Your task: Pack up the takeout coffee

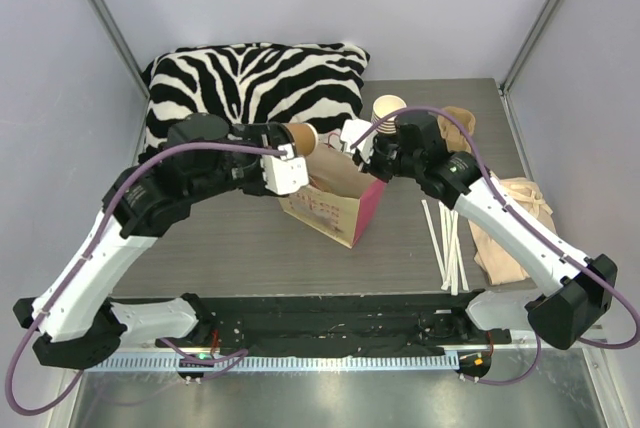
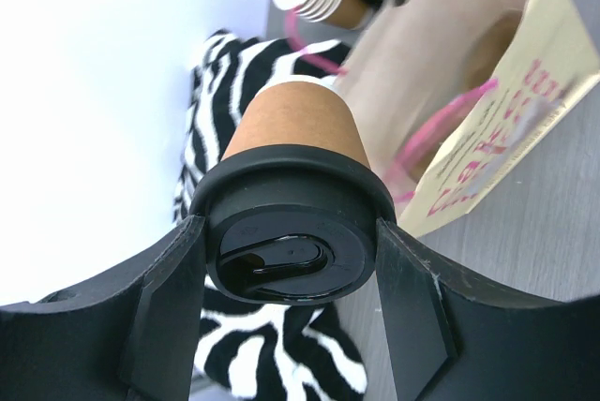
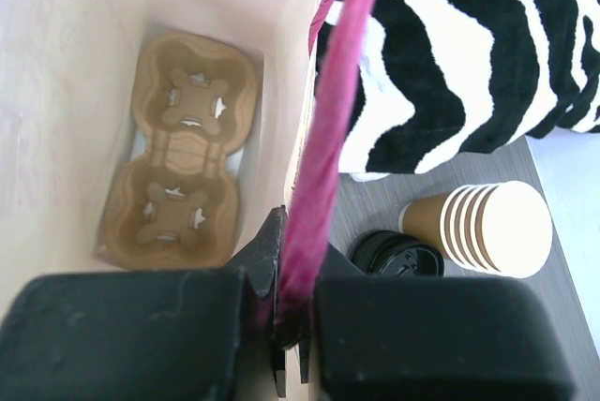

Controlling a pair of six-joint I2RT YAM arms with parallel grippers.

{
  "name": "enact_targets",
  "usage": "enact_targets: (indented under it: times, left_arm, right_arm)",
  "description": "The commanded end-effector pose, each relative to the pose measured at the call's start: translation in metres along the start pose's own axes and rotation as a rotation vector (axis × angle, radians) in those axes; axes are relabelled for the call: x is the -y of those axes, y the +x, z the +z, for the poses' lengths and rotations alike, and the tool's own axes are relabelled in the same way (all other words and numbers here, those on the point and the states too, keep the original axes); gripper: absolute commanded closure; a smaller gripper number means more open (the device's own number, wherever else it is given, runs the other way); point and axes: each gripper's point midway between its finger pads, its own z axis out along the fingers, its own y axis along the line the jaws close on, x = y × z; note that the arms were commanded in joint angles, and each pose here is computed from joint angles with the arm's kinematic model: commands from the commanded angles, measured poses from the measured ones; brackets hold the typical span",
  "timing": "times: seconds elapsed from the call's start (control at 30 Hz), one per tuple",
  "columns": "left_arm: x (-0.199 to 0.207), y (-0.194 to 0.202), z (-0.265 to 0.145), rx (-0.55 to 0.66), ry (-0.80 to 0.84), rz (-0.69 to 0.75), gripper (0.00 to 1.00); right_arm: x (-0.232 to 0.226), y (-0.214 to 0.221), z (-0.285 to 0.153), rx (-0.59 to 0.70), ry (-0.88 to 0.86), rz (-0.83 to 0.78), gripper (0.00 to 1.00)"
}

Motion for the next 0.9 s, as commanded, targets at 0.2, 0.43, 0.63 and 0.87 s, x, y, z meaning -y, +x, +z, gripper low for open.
enact_targets:
  times: [0.2,0.43,0.63,0.87]
  left_arm:
    - [-0.013,0.051,-0.064,-0.318,-0.158,-0.236,0.80]
    - [0.047,0.128,-0.048,-0.573,0.014,-0.460,0.85]
    - [0.061,0.191,-0.010,-0.732,0.075,-0.722,0.85]
    - [0.092,0.244,0.044,-0.847,0.039,-0.905,0.85]
  right_arm:
    - [0.005,0.005,-0.014,0.005,0.018,-0.007,0.99]
    - [0.007,-0.004,-0.021,0.025,0.024,-0.007,0.99]
    - [0.010,-0.008,-0.022,0.022,0.032,0.001,0.99]
    - [0.017,-0.007,-0.023,0.007,0.060,0.014,0.99]
